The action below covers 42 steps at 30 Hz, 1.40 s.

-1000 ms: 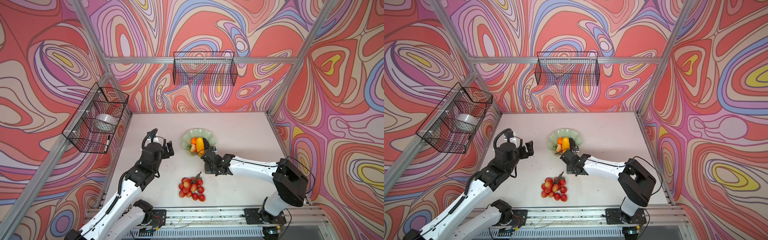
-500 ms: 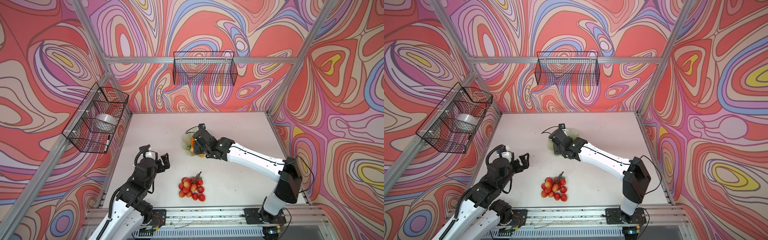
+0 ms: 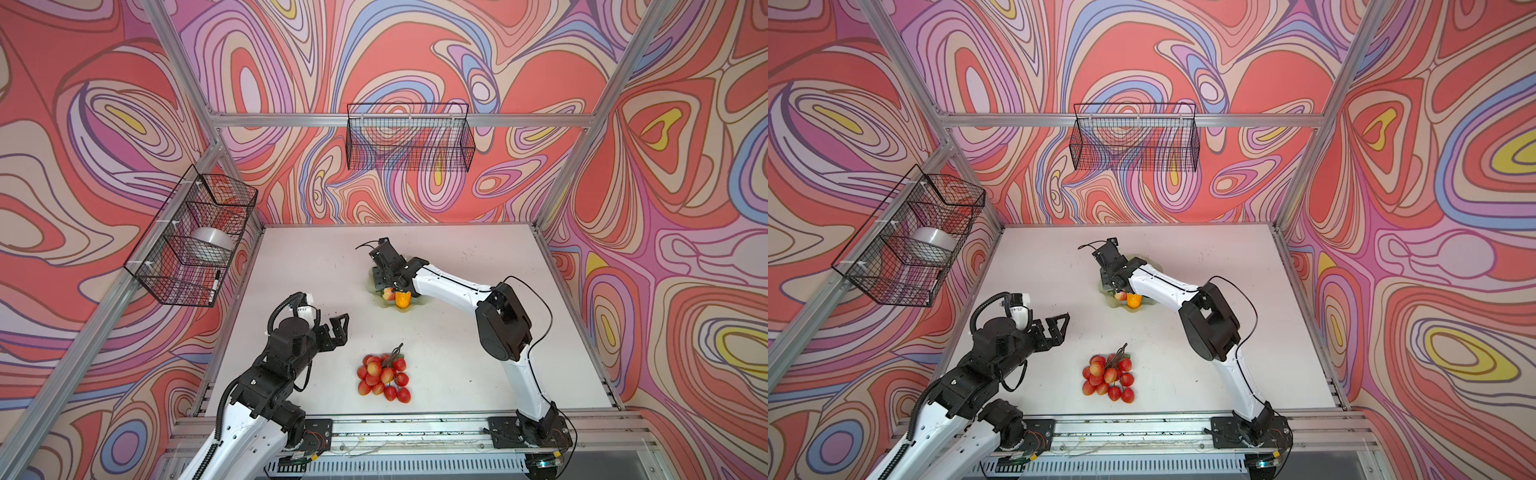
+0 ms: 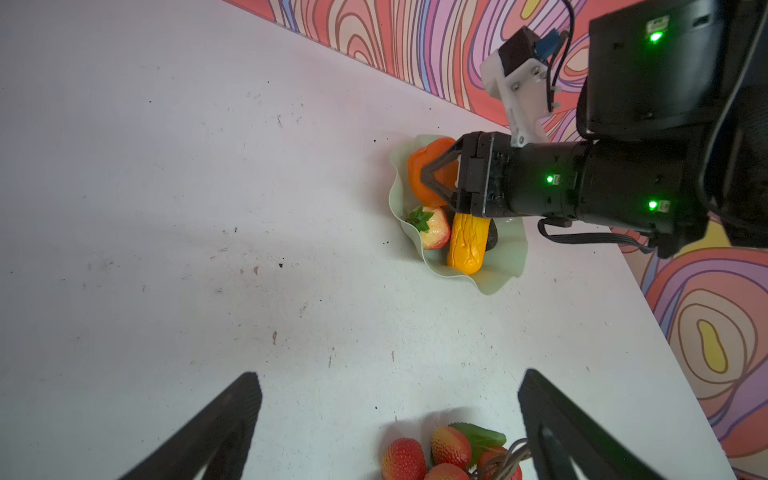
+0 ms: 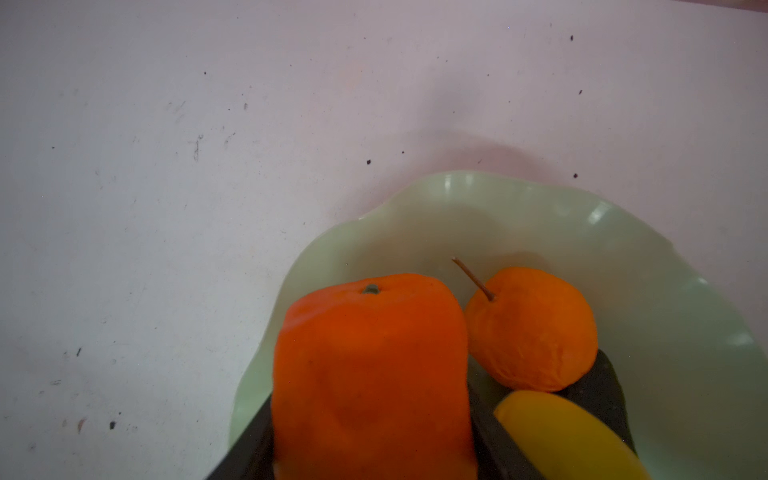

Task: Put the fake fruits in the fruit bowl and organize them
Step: 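Place the large orange fruit into the bowl with the right gripper, then grasp the strawberry bunch by its stem with the right gripper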

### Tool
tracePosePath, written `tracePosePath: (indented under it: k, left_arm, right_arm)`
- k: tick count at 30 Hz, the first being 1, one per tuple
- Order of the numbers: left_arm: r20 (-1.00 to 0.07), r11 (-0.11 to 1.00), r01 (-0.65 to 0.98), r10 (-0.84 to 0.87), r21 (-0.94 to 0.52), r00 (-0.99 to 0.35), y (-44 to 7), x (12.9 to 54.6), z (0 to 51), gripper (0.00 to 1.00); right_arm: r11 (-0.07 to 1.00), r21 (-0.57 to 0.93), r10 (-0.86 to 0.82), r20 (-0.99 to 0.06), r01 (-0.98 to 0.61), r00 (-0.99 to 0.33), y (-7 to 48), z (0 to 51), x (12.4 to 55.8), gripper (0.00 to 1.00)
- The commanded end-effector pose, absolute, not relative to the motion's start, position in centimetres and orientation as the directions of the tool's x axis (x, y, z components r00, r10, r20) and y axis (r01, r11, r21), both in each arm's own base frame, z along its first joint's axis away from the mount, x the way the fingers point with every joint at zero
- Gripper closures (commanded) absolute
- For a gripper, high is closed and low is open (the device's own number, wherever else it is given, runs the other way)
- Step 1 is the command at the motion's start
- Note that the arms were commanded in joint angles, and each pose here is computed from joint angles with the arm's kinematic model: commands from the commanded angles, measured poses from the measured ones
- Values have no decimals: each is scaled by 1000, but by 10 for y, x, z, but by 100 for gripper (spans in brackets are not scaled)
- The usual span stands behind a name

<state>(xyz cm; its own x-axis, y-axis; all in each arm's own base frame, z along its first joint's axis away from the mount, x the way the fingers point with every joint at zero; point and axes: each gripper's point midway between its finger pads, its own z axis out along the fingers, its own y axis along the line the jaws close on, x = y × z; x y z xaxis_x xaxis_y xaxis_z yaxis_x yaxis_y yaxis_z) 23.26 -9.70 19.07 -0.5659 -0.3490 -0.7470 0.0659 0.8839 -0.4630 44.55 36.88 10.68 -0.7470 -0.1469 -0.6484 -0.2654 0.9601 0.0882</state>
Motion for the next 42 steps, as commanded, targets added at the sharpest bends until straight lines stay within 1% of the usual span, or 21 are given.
tracePosePath:
  k: [1, 3, 8, 12, 16, 18, 22, 26, 29, 31, 34, 37, 42]
  left_arm:
    - [-743, 881, 91, -331, -464, -581, -102, 234, 187, 2]
    - [-744, 882, 97, -326, -462, -584, -104, 234, 187, 2]
    - [-745, 881, 101, -324, -462, -583, -105, 235, 187, 2]
    - [-746, 882, 99, -325, -461, -582, -104, 235, 187, 3]
    - [-749, 881, 100, -328, -463, -575, -104, 235, 189, 2]
    - [-751, 881, 103, -328, -463, -573, -104, 235, 190, 2]
    - [-758, 881, 111, -325, -460, -565, -104, 237, 193, 2]
    - [-759, 882, 115, -320, -458, -567, -105, 237, 193, 2]
    - [-754, 878, 117, -322, -464, -572, -107, 237, 192, 2]
    - [-753, 876, 118, -324, -467, -573, -107, 237, 191, 2]
    - [-753, 875, 123, -323, -468, -573, -108, 237, 192, 2]
    - [-755, 876, 124, -321, -466, -572, -108, 237, 192, 2]
    - [-753, 875, 125, -320, -468, -575, -108, 235, 192, 2]
  right_arm:
    - [958, 103, -143, -642, -269, -753, 372, 104, 450, 44]
    - [956, 106, -142, -647, -273, -749, 373, 107, 449, 35]
    - [951, 123, -124, -687, -283, -716, 373, 136, 450, 24]
    - [944, 160, -86, -727, -289, -681, 368, 172, 445, 23]
    - [940, 225, 5, -760, -256, -650, 348, 208, 428, 23]
    - [931, 277, 47, -737, -238, -674, 337, 212, 410, 23]
    - [877, 440, 129, -603, -194, -787, 322, 182, 346, 25]
    - [851, 497, 111, -489, -172, -865, 327, 149, 285, 25]
    - [821, 549, 107, -419, -158, -902, 339, 132, 257, 26]
    - [822, 550, 93, -387, -149, -918, 345, 122, 240, 26]
    - [835, 533, 79, -363, -138, -928, 350, 110, 222, 26]
    - [830, 545, 94, -343, -116, -935, 353, 101, 217, 27]
    - [821, 560, 89, -313, -108, -945, 361, 94, 209, 31]
